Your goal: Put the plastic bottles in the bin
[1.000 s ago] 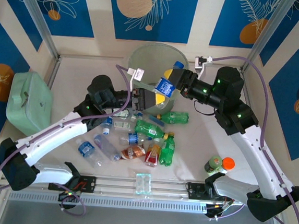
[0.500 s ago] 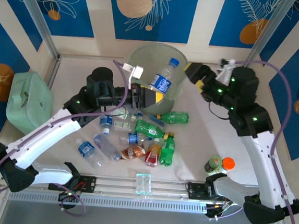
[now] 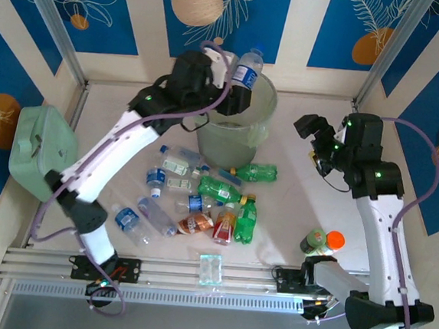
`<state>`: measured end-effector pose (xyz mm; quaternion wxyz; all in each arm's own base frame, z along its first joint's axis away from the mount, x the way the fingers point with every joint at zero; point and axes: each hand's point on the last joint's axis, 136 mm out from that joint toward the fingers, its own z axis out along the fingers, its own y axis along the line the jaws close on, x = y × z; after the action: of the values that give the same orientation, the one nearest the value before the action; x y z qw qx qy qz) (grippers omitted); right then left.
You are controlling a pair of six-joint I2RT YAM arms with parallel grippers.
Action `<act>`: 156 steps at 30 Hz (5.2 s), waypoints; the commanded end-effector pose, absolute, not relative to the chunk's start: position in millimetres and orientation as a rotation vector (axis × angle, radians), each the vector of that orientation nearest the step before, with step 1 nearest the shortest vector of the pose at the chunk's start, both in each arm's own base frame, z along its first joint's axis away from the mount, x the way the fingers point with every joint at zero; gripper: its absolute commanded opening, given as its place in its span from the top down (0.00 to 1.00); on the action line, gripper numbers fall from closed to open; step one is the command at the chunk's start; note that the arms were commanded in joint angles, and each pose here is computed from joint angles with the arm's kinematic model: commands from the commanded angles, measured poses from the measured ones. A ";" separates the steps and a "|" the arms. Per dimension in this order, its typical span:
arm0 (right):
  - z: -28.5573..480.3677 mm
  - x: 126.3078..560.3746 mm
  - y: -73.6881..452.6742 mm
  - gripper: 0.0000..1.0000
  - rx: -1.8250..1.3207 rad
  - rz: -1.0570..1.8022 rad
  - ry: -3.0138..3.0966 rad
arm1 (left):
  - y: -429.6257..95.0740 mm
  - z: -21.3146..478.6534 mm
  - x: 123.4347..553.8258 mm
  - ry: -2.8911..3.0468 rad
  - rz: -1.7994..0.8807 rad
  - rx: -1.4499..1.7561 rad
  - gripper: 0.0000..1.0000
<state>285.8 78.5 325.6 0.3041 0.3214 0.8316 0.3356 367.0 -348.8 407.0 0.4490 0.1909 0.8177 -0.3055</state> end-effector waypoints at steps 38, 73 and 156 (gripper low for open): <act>278.8 269.1 132.5 0.01 0.527 0.899 2.456 | -200.7 354.2 316.2 2.184 -0.456 0.083 0.18; 294.4 253.1 220.3 0.00 0.032 0.898 2.426 | -18.9 63.3 173.5 2.649 -0.072 -1.263 0.20; 450.8 216.6 399.3 0.03 -0.588 1.847 2.102 | -167.2 488.9 276.6 1.032 -2.073 -0.075 0.51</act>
<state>228.1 397.3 427.8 0.1385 -0.1822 0.7521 0.6180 293.9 -168.7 477.9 0.3930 -0.0625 0.4389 -0.8057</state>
